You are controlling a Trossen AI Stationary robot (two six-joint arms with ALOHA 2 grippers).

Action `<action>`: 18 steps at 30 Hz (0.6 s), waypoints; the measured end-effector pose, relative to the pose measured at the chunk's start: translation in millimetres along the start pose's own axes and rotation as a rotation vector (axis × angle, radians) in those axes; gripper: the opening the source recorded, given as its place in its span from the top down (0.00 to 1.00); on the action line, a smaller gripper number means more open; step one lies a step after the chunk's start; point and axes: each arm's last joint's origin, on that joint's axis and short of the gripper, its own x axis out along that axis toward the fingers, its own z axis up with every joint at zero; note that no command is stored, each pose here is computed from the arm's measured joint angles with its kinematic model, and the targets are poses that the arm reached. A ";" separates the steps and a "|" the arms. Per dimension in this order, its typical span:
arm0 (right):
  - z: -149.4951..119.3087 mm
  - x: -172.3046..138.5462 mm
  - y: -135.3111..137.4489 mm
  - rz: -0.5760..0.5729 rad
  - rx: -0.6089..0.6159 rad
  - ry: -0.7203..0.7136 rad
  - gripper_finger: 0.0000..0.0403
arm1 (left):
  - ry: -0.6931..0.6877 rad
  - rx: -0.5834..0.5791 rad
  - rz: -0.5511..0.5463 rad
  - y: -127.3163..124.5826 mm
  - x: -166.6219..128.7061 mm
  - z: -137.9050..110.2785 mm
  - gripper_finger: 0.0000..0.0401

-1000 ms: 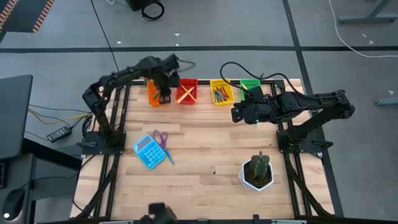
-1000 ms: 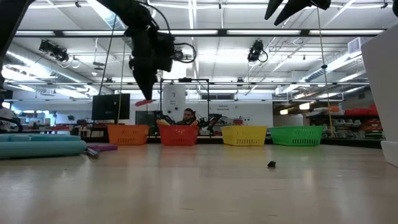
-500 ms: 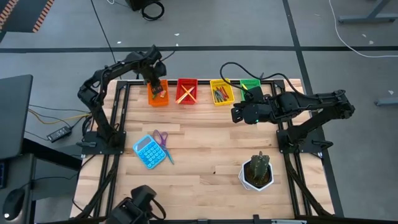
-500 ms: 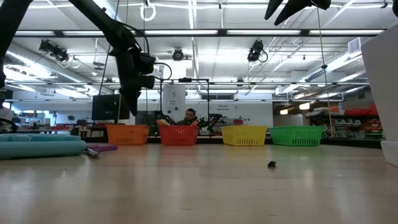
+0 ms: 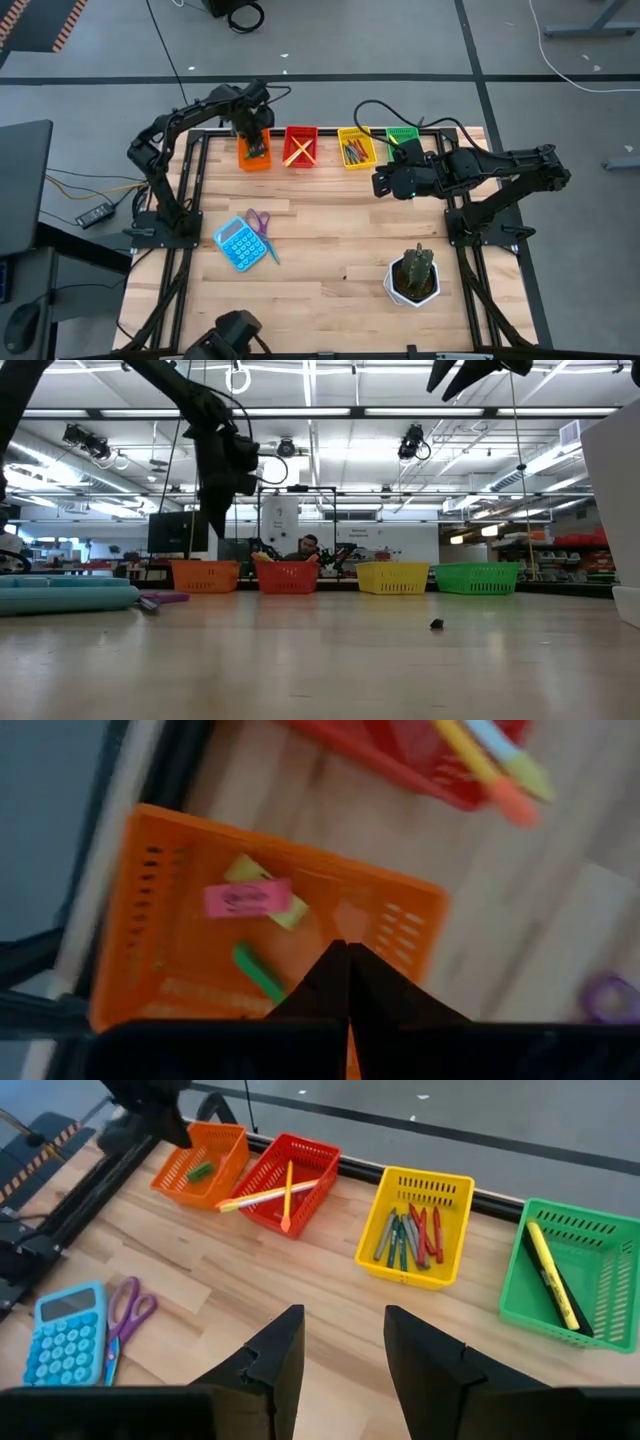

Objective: Sort crayons/erasers/pens/pencils in bins
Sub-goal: Return to Home Position

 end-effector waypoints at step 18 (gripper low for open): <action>14.1 -41.5 -55.0 0.280 -0.082 -0.114 0.98 | -0.892 -0.232 -0.220 -99.3 -154.6 -64.0 1.00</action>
